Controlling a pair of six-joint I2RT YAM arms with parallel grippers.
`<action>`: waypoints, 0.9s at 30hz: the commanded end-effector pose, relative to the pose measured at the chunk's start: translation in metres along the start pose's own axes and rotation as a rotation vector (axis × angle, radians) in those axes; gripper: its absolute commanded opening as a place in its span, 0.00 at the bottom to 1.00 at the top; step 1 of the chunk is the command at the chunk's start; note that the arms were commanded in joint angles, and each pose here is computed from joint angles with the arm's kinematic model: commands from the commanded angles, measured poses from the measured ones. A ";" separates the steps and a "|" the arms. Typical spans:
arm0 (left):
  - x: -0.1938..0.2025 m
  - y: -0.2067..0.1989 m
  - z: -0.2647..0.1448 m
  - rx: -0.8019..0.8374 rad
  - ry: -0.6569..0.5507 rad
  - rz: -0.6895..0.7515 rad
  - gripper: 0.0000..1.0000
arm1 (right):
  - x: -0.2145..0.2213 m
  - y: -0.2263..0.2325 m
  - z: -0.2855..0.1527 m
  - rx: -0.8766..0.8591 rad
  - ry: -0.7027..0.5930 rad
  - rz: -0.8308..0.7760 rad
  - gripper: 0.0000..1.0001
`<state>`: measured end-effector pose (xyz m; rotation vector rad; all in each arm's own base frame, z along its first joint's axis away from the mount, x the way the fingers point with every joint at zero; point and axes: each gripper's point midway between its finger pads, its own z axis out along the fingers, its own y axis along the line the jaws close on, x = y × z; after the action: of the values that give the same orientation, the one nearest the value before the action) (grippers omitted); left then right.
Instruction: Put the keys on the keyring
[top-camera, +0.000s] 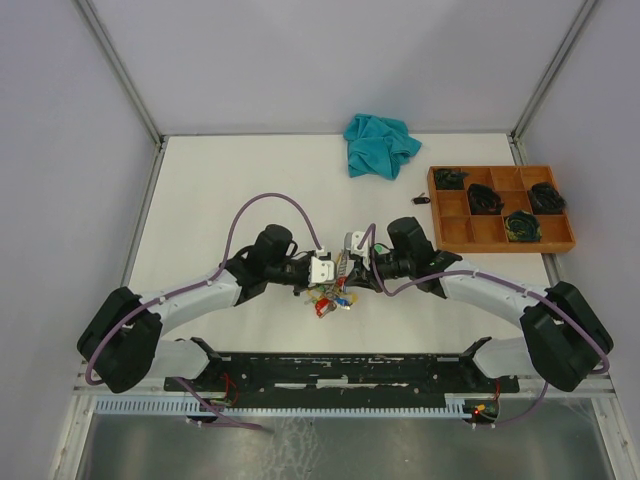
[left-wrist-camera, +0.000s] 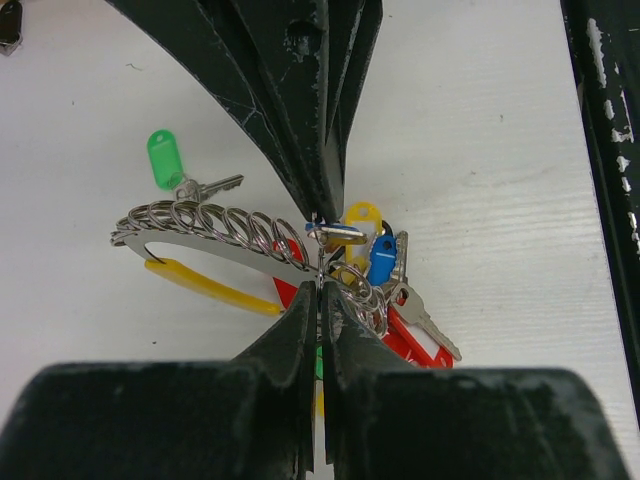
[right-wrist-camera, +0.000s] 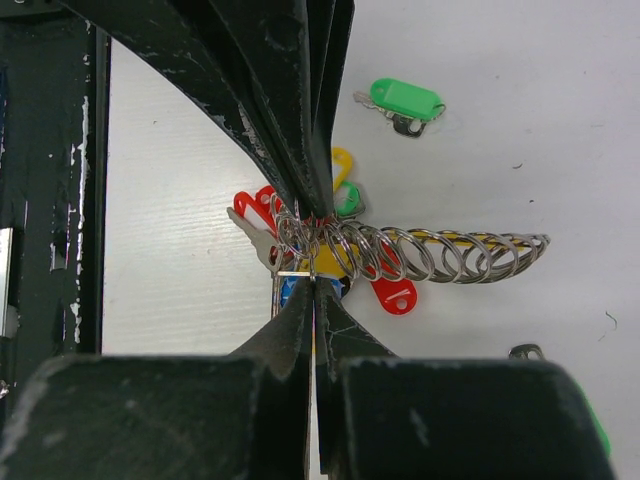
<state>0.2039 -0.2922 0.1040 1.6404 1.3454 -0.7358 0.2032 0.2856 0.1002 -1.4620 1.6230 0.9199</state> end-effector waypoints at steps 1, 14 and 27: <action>-0.021 0.006 0.002 0.010 -0.065 0.072 0.03 | -0.036 -0.006 -0.004 0.011 -0.085 -0.078 0.01; -0.022 0.007 0.003 0.011 -0.067 0.057 0.03 | -0.037 -0.003 -0.003 -0.010 -0.086 -0.074 0.01; -0.020 0.010 0.003 -0.002 -0.054 0.048 0.03 | -0.027 -0.005 -0.005 0.016 -0.038 -0.068 0.01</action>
<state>0.2014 -0.2934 0.1034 1.6461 1.3411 -0.7553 0.2029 0.2880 0.1060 -1.4676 1.6028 0.9247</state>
